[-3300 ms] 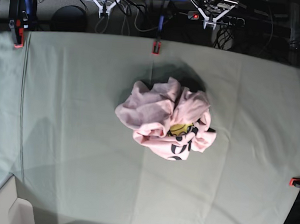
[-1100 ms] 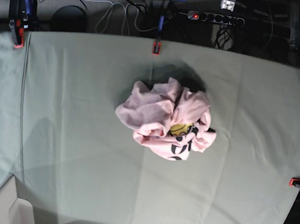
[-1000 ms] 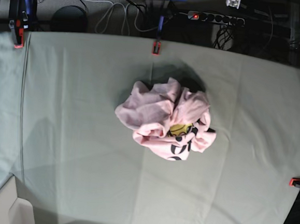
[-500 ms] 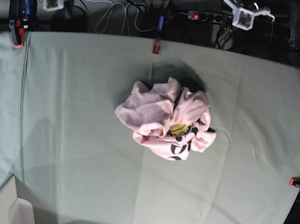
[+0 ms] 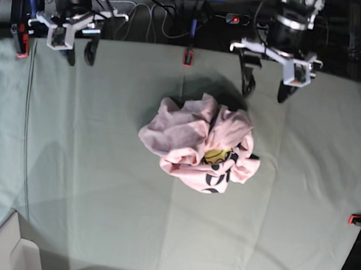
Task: Layout the t-shirt on the table in an organized manner, then fold the t-shirt properly
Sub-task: 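Lower both grippers toward the crumpled pink t-shirt, then grasp the pink t-shirt edges with both grippers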
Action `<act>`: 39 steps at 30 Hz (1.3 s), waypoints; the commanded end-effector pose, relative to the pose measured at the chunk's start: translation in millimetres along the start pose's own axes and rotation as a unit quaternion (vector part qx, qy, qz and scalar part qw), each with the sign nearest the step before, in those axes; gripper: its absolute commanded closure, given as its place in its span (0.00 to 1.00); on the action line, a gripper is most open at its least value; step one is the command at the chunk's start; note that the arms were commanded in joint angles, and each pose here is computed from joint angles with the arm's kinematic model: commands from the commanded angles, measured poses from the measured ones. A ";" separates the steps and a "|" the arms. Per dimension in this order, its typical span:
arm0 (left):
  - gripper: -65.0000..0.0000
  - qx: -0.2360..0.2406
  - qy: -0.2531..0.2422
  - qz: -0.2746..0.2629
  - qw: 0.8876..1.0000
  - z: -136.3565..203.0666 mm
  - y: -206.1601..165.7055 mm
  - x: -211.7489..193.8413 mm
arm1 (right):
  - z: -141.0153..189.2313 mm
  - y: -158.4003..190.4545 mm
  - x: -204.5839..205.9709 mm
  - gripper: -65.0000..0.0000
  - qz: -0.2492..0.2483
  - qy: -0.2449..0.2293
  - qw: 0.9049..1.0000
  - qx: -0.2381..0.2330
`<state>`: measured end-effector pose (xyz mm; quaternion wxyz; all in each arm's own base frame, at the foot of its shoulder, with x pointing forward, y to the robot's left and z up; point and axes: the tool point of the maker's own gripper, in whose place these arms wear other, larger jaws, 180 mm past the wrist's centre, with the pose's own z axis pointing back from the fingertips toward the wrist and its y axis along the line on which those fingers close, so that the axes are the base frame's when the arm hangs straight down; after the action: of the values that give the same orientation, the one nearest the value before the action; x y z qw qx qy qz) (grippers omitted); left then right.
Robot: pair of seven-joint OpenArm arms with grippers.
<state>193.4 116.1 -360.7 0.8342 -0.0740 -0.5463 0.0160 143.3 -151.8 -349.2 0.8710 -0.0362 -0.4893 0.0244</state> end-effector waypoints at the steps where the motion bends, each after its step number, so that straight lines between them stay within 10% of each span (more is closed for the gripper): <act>1: 0.34 0.001 -0.013 -0.002 1.000 -4.1 1.7 5.3 | 0.6 -0.6 9.5 0.55 0.001 -0.016 1.000 0.000; 26: 0.35 -0.053 0.043 -0.026 0.997 -103.6 -29.2 -46.6 | -11.0 -2.6 19.3 0.47 0.000 -0.026 1.000 -0.003; 33: 1.00 -0.051 0.042 -0.025 0.997 -104.7 -29.0 -45.2 | -19.0 -2.2 32.0 0.47 -0.001 -0.046 0.999 -0.003; 39: 1.00 -0.059 0.024 -0.023 0.998 -93.0 -34.0 -32.3 | -32.4 22.0 58.0 0.46 0.003 -0.085 0.996 0.037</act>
<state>260.1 70.2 -432.6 0.8532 -0.1066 -0.5091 -0.0380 200.0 -123.2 -327.5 0.8363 0.0010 -0.5464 0.0448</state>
